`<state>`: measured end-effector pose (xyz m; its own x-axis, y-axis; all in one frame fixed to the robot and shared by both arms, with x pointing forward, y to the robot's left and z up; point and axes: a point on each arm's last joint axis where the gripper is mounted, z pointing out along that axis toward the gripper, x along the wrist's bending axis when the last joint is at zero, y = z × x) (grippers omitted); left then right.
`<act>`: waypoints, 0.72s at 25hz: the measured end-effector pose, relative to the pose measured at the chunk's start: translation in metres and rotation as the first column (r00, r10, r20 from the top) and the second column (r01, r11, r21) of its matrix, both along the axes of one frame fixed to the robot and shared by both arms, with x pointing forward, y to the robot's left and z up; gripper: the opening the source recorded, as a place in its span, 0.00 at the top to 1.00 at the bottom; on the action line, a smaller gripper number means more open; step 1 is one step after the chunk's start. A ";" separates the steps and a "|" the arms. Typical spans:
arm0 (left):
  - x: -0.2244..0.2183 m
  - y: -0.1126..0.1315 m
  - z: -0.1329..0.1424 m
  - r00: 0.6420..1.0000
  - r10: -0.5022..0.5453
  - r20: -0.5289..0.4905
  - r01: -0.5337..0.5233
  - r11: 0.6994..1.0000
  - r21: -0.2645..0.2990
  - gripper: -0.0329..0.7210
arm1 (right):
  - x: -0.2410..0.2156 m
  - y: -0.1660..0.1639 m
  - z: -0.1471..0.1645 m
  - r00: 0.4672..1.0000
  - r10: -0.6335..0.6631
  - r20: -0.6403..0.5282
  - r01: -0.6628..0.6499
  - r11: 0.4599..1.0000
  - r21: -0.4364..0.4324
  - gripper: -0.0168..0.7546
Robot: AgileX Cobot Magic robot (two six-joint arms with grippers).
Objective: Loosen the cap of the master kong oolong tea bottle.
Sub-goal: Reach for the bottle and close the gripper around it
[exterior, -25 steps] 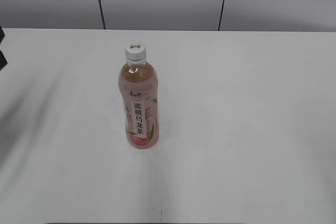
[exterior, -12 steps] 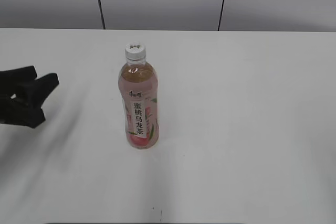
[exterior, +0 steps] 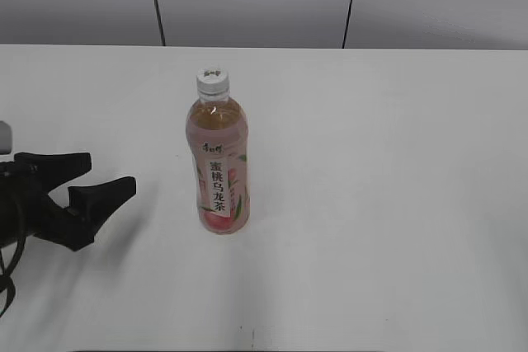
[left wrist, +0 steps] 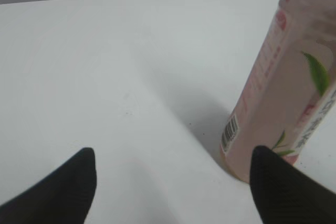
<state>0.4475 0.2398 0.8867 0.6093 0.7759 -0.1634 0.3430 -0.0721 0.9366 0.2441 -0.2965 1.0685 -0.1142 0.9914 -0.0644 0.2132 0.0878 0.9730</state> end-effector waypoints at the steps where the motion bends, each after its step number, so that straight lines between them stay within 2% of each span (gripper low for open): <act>1: 0.001 -0.001 0.001 1.000 -0.016 0.009 0.016 1.000 0.001 0.22 | 0.000 0.000 0.000 1.000 0.000 0.000 0.000 1.000 0.000 0.25; 8: 0.008 -0.014 0.007 0.986 -0.158 0.050 0.158 0.987 -0.002 0.22 | 0.000 0.000 0.000 1.000 0.001 0.000 -0.001 1.000 0.001 0.25; 14: 0.011 -0.042 0.013 0.955 -0.281 0.095 0.282 0.959 0.000 0.19 | 0.000 0.000 0.000 1.000 0.001 0.000 -0.001 1.000 0.001 0.25; 18: 0.013 -0.049 0.014 0.966 -0.238 0.100 0.241 0.970 -0.019 0.17 | 0.000 0.000 0.000 1.000 0.001 0.000 -0.001 1.000 0.002 0.25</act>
<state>0.4602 0.1908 0.9010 0.7910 0.6007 -0.1159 0.2270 -0.1123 0.9674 0.2441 -0.2963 1.0685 -0.1155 0.9913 -0.0624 0.2133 0.0861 0.9732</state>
